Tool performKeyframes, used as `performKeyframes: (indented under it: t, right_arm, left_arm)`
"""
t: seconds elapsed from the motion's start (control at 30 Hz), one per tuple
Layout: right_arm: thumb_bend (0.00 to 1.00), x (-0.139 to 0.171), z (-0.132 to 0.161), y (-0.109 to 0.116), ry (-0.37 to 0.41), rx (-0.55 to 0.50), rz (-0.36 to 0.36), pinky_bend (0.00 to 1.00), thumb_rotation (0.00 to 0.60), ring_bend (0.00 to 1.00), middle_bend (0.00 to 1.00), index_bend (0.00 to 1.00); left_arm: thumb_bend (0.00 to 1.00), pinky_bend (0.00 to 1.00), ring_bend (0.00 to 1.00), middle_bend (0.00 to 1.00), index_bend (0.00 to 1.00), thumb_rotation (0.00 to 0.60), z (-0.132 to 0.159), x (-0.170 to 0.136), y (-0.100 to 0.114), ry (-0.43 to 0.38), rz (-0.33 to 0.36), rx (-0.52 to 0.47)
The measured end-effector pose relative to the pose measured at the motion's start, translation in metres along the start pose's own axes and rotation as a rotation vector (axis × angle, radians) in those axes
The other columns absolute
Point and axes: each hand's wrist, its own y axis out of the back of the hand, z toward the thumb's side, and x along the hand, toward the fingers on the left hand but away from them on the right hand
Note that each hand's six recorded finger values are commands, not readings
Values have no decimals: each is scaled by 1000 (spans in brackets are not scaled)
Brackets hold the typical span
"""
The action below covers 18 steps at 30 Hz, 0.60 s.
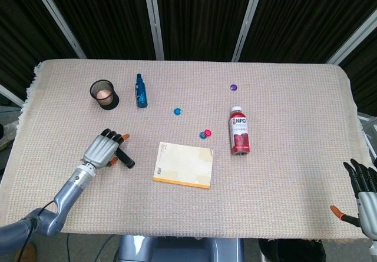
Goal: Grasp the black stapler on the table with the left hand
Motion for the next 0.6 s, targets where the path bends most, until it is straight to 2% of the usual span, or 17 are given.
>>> performKeyframes:
  t: [0.1, 0.2, 0.3, 0.47, 0.6]
  right_arm:
    - [60, -1, -1, 0, -2, 0, 1, 0, 600, 0, 0, 0]
    - [60, -3, -1, -1, -5, 1, 6, 0, 600, 0, 0, 0]
    - [60, -3, -1, -1, -6, 3, 8, 0, 600, 0, 0, 0]
    - [60, -4, 0, -3, -5, 7, 14, 0, 600, 0, 0, 0]
    - [61, -4, 2, -5, -1, 10, 20, 0, 600, 0, 0, 0]
  left_arm:
    - [437, 300, 461, 566, 504, 600, 4, 5, 0, -7, 6, 1]
    - [488, 392, 530, 645, 611, 600, 6, 7, 1, -9, 28, 12]
    - [500, 438, 549, 673, 640, 600, 10, 7, 4, -20, 57, 5]
    - [500, 441, 554, 682, 645, 600, 22, 0, 19, -72, 133, -42]
    - [499, 440, 553, 682, 646, 600, 34, -3, 31, -119, 162, -60]
